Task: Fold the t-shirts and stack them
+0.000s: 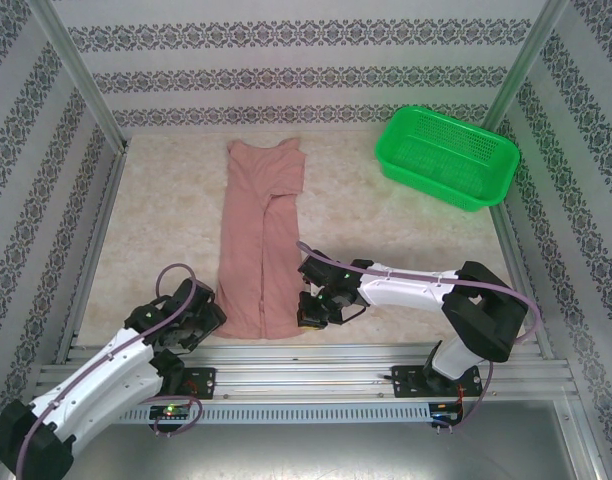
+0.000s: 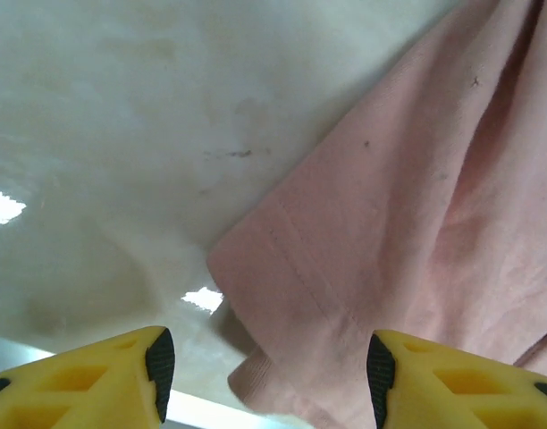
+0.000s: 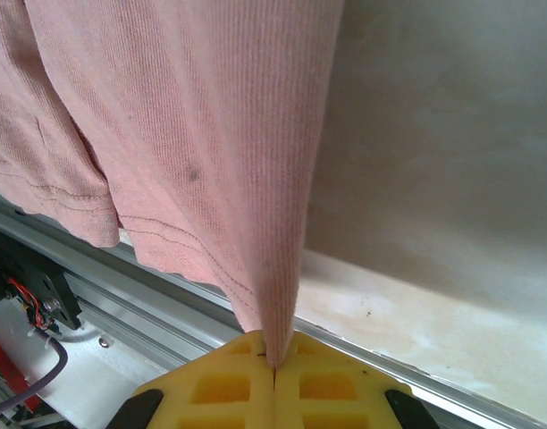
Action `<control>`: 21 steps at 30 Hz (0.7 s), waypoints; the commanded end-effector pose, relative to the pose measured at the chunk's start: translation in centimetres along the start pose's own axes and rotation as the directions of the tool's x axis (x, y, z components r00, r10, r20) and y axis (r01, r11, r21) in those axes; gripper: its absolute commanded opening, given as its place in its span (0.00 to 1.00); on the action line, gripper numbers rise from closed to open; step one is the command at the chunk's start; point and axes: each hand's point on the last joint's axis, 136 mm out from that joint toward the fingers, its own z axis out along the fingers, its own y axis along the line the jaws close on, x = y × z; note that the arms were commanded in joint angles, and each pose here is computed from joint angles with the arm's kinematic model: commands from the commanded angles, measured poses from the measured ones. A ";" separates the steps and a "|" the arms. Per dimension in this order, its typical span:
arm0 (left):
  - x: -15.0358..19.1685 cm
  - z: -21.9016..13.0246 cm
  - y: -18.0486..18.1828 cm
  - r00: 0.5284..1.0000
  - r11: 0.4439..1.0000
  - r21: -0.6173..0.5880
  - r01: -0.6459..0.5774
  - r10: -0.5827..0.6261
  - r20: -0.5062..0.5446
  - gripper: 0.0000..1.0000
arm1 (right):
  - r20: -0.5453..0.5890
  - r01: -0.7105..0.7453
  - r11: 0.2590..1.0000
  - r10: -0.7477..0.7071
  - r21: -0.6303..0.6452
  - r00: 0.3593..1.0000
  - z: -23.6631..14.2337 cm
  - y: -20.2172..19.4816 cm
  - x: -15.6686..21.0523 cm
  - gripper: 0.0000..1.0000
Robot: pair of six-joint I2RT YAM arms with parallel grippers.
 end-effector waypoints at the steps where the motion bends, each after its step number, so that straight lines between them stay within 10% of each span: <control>1: -1.2 0.5 -2.2 0.999 0.995 0.091 -0.029 0.026 0.035 0.59 | -0.026 -0.003 1.000 0.004 0.015 1.000 0.3 -0.7 0.8 0.00; 12: -0.1 2.2 -1.2 0.995 0.996 -0.049 -0.074 0.070 -0.071 0.44 | -0.027 0.007 1.000 -0.006 0.011 1.000 0.4 -0.6 0.8 0.00; 21: -0.5 1.0 -3.4 0.995 0.997 0.030 -0.076 0.078 -0.059 0.03 | -0.004 0.012 1.000 -0.012 0.006 1.000 0.2 -0.4 0.4 0.00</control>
